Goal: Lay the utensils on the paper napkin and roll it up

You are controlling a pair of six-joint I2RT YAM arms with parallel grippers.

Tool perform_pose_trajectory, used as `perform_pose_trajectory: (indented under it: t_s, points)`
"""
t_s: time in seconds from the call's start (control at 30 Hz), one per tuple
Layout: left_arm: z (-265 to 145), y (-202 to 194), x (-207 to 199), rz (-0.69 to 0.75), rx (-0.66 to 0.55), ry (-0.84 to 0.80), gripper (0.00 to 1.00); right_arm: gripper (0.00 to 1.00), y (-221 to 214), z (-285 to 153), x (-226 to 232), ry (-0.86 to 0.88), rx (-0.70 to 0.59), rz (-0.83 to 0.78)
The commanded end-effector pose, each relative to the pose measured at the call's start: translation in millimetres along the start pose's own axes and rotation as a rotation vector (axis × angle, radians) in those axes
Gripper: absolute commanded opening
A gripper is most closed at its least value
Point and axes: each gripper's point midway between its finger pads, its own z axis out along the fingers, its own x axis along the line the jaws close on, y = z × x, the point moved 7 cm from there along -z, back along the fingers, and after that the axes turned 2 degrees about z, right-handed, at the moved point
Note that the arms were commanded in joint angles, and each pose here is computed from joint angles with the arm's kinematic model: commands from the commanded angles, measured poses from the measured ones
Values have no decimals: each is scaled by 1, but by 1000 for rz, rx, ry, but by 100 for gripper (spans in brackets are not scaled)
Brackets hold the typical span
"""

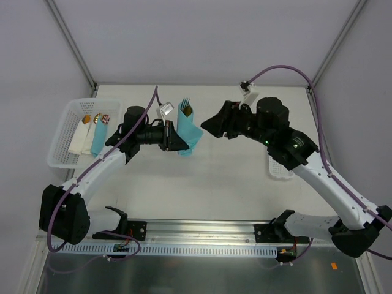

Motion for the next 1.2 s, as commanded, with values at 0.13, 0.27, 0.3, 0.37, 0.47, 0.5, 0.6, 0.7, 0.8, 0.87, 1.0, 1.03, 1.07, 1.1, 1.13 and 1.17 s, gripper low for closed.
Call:
perform_pose_trajectory:
  t_s: [0.13, 0.27, 0.3, 0.37, 0.47, 0.5, 0.6, 0.7, 0.8, 0.87, 1.0, 1.03, 1.07, 1.1, 1.13, 1.17]
  points:
    - [-16, 14, -24, 88, -42, -33, 0, 62, -33, 48, -3, -97, 110, 4]
    - [-23, 13, -35, 102, -48, -66, 0, 64, -40, 61, 3, -79, 131, 6]
    - [-24, 12, -37, 102, -47, -71, 0, 65, -41, 63, 4, -74, 132, 5]
    - [-26, 12, -41, 101, -47, -88, 0, 66, -43, 64, 6, -73, 133, -1]
    - [-28, 10, -44, 101, -47, -99, 0, 67, -46, 63, 6, -80, 132, -9]
    - [-29, 9, -46, 102, -42, -111, 0, 67, -46, 64, 5, -85, 132, -7]
    - [-30, 6, -50, 102, -31, -141, 0, 68, -46, 64, 8, -68, 124, -8]
    - [-32, 4, -52, 96, -30, -154, 0, 68, -44, 64, 12, -33, 119, -8]
    - [-32, 4, -55, 105, -39, -183, 0, 68, -45, 65, 15, 3, 114, -5]
    - [-33, 2, -57, 95, -34, -201, 0, 68, -47, 65, 15, 19, 118, -3]
    - [-33, 1, -60, 89, -35, -238, 0, 67, -47, 66, 17, 50, 112, 4]
    - [-34, 2, -61, 102, -44, -248, 0, 67, -48, 66, 19, 61, 113, 7]
    - [-34, 1, -62, 86, -42, -258, 0, 66, -48, 65, 19, 68, 113, 7]
    - [-34, 0, -63, 85, -38, -272, 0, 65, -49, 66, 18, 73, 109, 10]
    - [-34, 3, -66, 107, -53, -288, 0, 65, -50, 65, 18, 82, 109, 14]
    - [-34, 2, -65, 83, -48, -294, 0, 65, -48, 65, 19, 93, 97, 23]
